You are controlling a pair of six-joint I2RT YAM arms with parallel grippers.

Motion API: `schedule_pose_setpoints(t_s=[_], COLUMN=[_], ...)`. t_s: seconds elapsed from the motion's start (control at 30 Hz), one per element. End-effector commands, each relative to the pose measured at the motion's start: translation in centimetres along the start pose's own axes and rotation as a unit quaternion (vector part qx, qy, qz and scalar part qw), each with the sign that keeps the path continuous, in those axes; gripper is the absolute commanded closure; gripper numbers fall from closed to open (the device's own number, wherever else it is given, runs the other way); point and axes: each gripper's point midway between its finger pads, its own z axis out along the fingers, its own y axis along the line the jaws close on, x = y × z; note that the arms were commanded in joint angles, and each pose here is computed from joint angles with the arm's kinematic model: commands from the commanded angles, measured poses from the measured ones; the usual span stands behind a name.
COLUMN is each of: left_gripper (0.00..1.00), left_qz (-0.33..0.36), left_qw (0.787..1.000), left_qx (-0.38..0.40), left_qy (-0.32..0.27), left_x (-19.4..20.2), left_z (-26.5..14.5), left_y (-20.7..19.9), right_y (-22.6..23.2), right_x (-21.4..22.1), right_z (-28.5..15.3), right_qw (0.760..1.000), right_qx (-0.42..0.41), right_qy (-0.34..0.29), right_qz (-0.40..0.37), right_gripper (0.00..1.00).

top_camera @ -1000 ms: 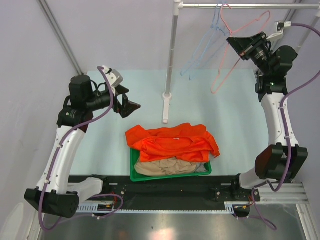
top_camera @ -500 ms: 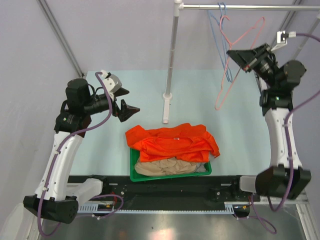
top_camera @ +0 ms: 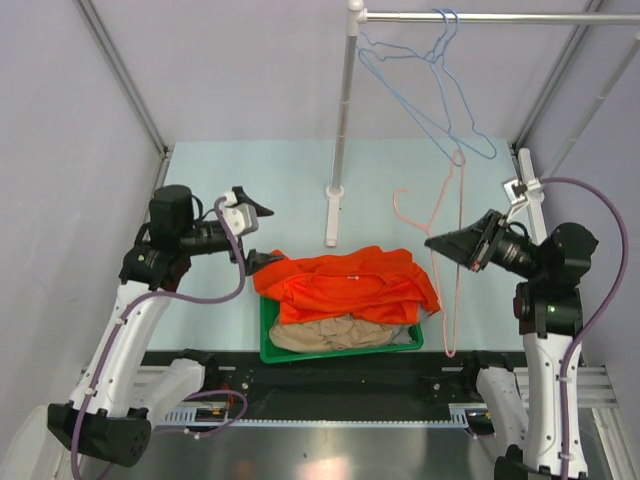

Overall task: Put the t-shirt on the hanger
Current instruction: Pick up the hanger from the clothesline.

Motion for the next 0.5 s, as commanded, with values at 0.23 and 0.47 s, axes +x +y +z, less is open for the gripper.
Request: schedule_pose_setpoints(t_s=[0.23, 0.47], left_gripper=[0.00, 0.03], left_qz=[0.178, 0.270], left_qw=[0.981, 0.956], left_qx=[0.055, 0.077], left_qy=[-0.061, -0.086], left_x=[-0.8, -2.6], left_z=[2.1, 3.7], left_y=[-4.4, -5.9], right_y=[1.8, 3.1], right_x=[10.1, 13.8], right_z=[-0.5, 2.2], right_qw=[0.967, 0.915], right_qx=[-0.106, -0.204], right_qy=[0.230, 0.348], right_qz=[0.002, 0.007], right_gripper=[1.00, 1.00])
